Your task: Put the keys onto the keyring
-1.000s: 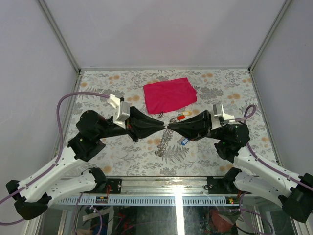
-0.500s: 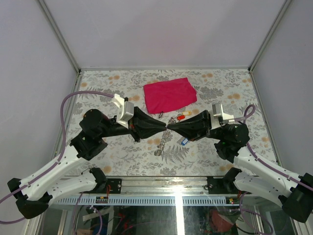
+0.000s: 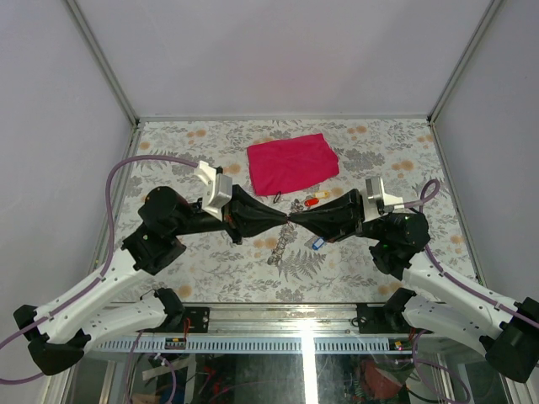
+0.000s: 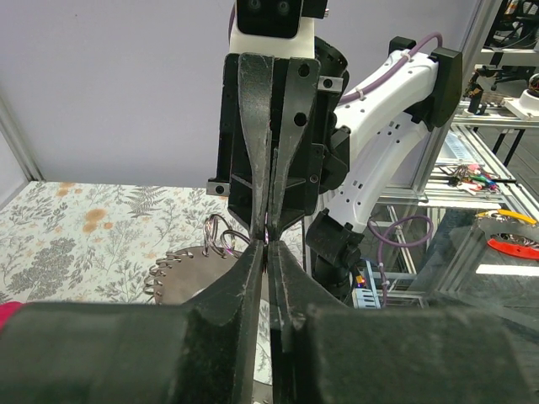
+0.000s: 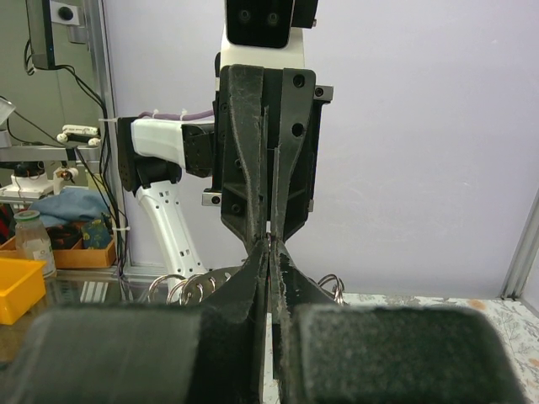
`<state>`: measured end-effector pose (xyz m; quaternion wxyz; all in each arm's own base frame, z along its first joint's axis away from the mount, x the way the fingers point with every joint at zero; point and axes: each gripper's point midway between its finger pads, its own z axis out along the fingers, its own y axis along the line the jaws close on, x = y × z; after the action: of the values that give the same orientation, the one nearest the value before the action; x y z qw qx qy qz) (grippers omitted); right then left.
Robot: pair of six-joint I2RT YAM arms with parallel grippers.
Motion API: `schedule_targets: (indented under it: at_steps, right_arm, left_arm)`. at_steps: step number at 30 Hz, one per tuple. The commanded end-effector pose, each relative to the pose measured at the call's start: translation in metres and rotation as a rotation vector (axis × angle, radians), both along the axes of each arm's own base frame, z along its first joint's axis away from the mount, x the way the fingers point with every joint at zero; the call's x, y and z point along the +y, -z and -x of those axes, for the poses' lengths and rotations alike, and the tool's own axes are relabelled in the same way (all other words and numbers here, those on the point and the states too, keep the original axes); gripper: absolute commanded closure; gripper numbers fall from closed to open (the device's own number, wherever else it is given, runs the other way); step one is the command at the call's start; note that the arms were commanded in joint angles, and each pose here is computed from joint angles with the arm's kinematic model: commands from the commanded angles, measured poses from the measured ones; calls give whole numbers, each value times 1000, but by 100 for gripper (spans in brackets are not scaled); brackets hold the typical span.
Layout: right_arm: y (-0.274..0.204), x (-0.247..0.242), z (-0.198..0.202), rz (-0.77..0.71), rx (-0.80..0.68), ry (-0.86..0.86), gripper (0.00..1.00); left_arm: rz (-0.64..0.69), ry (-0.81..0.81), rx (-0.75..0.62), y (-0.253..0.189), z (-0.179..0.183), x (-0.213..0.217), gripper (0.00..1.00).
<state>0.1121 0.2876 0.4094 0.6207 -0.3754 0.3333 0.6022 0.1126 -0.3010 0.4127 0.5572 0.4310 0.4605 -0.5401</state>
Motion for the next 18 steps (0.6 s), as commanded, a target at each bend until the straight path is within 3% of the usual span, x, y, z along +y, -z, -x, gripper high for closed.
schedule_targets:
  at_steps: [1,7,18]
  right_arm:
    - [-46,-18,23,-124,-124,-22,100]
    - [-43,-17,26,-93,-135,-35,99]
    - [-6,-26,5,188,-171,184,65]
  left_arm:
    - [9,7,-12,-9,0,-3,97]
    - [-50,-16,-12,-5,-6,-4,100]
    - [-278,-49,-106,14,-9,11,100]
